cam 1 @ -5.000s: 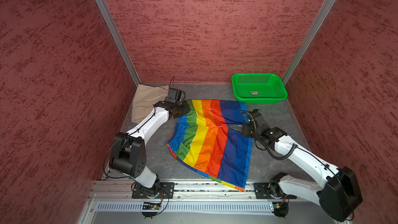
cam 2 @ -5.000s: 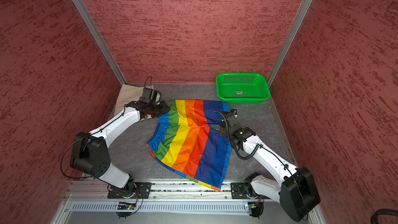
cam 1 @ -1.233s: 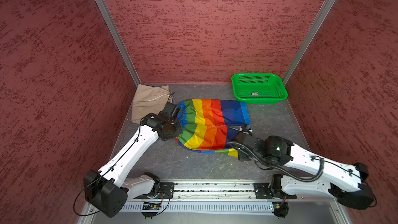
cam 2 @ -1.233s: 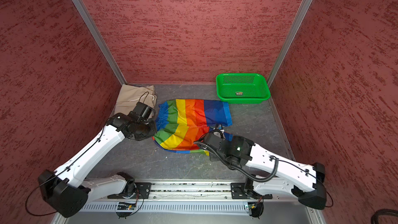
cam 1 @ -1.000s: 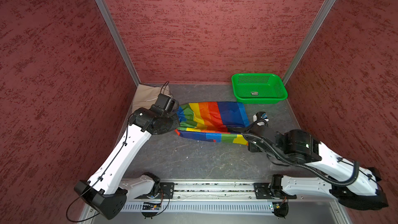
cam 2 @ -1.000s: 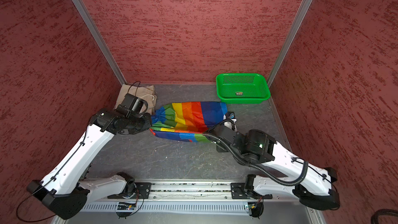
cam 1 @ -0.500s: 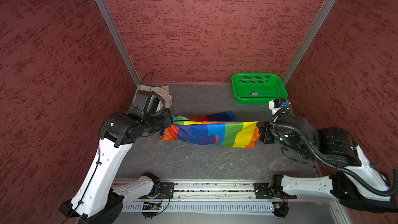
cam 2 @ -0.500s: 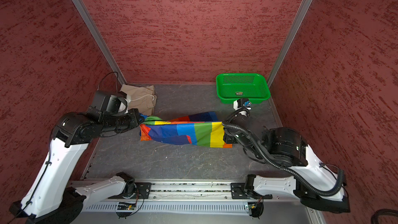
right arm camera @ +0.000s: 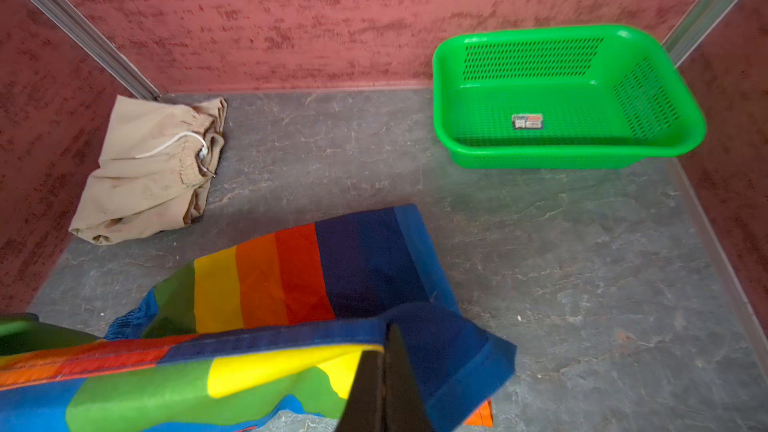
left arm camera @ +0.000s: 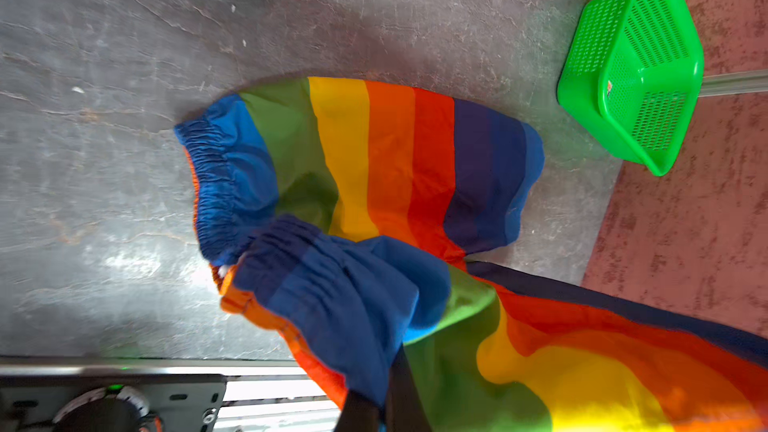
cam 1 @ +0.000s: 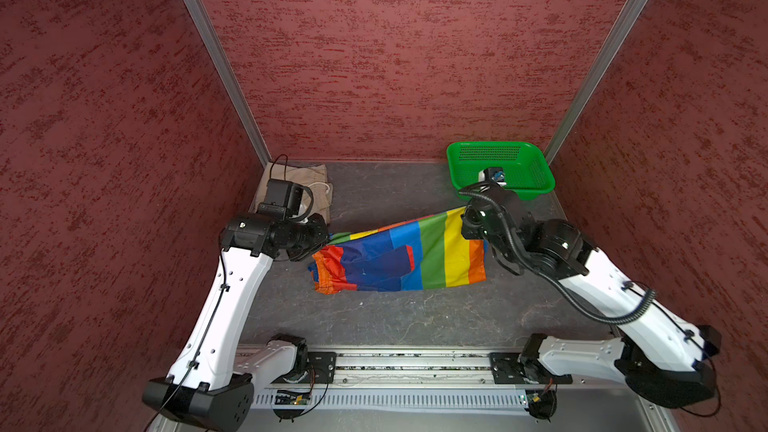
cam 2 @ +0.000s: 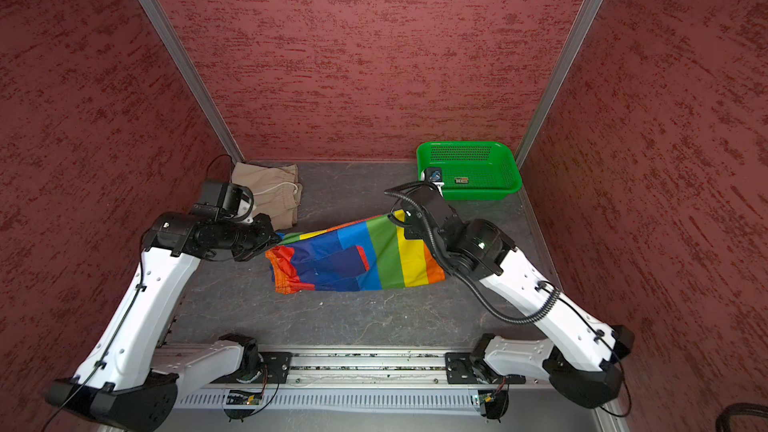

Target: Fold and stack the shorts

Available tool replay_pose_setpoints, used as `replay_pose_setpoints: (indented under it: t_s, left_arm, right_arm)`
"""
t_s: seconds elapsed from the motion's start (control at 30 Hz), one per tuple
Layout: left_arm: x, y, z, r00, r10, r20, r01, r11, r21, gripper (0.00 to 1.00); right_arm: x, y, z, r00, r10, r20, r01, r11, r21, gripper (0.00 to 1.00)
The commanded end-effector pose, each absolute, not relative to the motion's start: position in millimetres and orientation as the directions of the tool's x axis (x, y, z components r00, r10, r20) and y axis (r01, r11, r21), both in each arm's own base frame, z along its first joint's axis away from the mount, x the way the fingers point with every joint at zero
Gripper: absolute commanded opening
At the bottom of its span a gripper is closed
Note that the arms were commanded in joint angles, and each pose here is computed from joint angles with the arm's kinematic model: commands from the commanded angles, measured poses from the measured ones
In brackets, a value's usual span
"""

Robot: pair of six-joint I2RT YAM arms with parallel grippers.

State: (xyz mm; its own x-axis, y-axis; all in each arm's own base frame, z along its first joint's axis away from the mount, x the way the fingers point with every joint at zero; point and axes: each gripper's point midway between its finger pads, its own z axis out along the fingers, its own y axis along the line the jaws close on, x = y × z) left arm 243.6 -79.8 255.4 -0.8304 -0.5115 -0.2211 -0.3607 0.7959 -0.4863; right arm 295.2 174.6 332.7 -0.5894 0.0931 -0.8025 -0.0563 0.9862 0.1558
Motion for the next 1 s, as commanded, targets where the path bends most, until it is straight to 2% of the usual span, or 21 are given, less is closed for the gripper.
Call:
replay_pose_setpoints:
  t_s: [0.0, 0.3, 0.37, 0.43, 0.6, 0.73, 0.97]
  left_arm:
    - [268.7, -68.5, 237.7, -0.828, -0.513, -0.225, -0.371, 0.804, -0.465, 0.02]
    - [316.1, -39.7, 157.9, -0.799, -0.596, -0.078, -0.536, 0.766, -0.356, 0.02]
    - [322.2, -30.6, 143.2, -0.786, -0.616, -0.058, -0.571, 0.759, -0.313, 0.05]
    - [328.0, -25.3, 132.7, -0.775, -0.631, -0.045, -0.594, 0.750, -0.289, 0.12]
    - [335.6, -19.9, 120.1, -0.758, -0.652, -0.018, -0.628, 0.738, -0.247, 0.14]
    - [338.2, -22.5, 120.6, -0.763, -0.646, 0.004, -0.626, 0.738, -0.253, 0.00]
    - [311.4, -35.2, 146.9, -0.788, -0.615, 0.028, -0.601, 0.758, -0.255, 0.00]
  right_arm:
    - [346.6, 176.8, 320.2, -0.582, 0.113, -0.806, -0.078, 0.978, 0.194, 0.00]
    - [451.4, 199.4, 211.7, -0.727, 0.067, -0.684, -0.113, 0.970, 0.215, 0.00]
    - [468.8, 204.8, 188.8, -0.750, 0.058, -0.658, -0.116, 0.969, 0.217, 0.00]
    - [483.0, 211.0, 167.8, -0.770, 0.045, -0.636, -0.125, 0.968, 0.219, 0.00]
    - [511.8, 221.4, 120.8, -0.803, 0.015, -0.596, -0.138, 0.968, 0.210, 0.00]
    - [527.6, 228.3, 110.7, -0.797, 0.019, -0.603, -0.144, 0.964, 0.222, 0.00]
    - [532.5, 211.4, 144.2, -0.748, 0.040, -0.663, -0.126, 0.971, 0.202, 0.00]
